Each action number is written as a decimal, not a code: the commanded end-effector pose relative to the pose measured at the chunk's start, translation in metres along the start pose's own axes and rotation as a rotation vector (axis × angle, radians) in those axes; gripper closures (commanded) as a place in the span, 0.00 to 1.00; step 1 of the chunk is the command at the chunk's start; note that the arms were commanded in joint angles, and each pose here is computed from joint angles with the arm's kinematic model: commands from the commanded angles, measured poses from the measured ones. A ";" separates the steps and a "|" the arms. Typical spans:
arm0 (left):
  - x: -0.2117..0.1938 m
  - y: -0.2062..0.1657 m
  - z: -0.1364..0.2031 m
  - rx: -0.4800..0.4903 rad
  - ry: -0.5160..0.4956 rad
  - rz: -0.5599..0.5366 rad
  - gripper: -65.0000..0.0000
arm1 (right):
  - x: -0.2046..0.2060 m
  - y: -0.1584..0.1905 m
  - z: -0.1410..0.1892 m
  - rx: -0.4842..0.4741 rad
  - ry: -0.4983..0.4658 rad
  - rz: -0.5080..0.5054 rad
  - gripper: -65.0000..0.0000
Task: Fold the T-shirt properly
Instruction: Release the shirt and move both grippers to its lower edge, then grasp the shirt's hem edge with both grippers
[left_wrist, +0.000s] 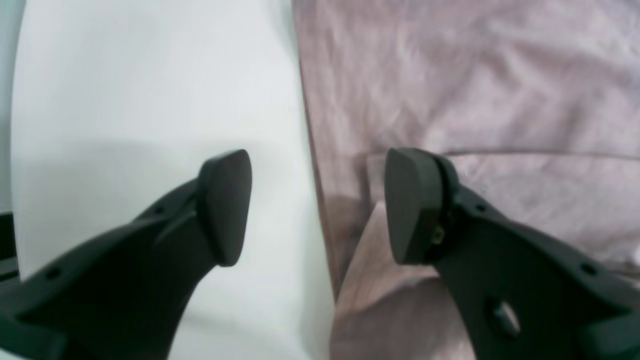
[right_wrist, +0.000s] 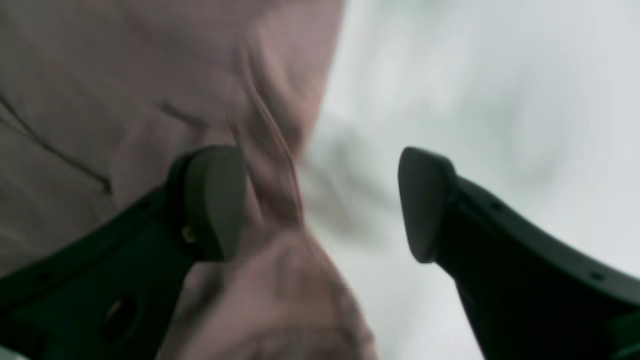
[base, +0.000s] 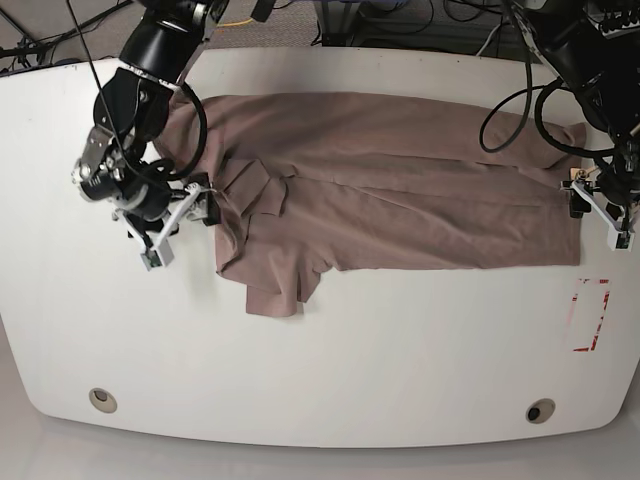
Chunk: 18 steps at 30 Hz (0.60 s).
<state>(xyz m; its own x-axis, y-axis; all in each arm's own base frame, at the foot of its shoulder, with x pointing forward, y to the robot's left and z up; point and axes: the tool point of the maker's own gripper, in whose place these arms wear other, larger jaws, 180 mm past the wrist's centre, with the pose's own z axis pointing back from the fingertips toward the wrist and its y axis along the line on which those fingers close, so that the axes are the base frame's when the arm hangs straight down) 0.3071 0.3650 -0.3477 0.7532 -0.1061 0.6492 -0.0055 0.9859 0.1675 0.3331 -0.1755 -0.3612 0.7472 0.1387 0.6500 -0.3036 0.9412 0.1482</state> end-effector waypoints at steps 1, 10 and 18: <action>0.020 0.010 0.007 0.022 -0.061 -0.008 0.42 | 0.028 0.005 -0.005 0.030 -0.071 0.031 0.31; 0.021 0.010 0.006 0.021 -0.061 -0.009 0.42 | 0.044 0.043 -0.044 0.168 -0.096 0.058 0.31; 0.034 -0.016 -0.012 -0.055 -0.109 -0.043 0.41 | 0.039 0.041 -0.059 0.194 -0.139 0.024 0.31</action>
<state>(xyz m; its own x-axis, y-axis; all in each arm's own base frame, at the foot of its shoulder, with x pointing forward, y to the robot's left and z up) 0.3211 0.3529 -0.3502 0.7286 -0.1416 0.6701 0.0425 0.9859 0.1621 0.3669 -0.1063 -0.3955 0.7107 0.1216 0.6929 -0.4291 0.8554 0.2901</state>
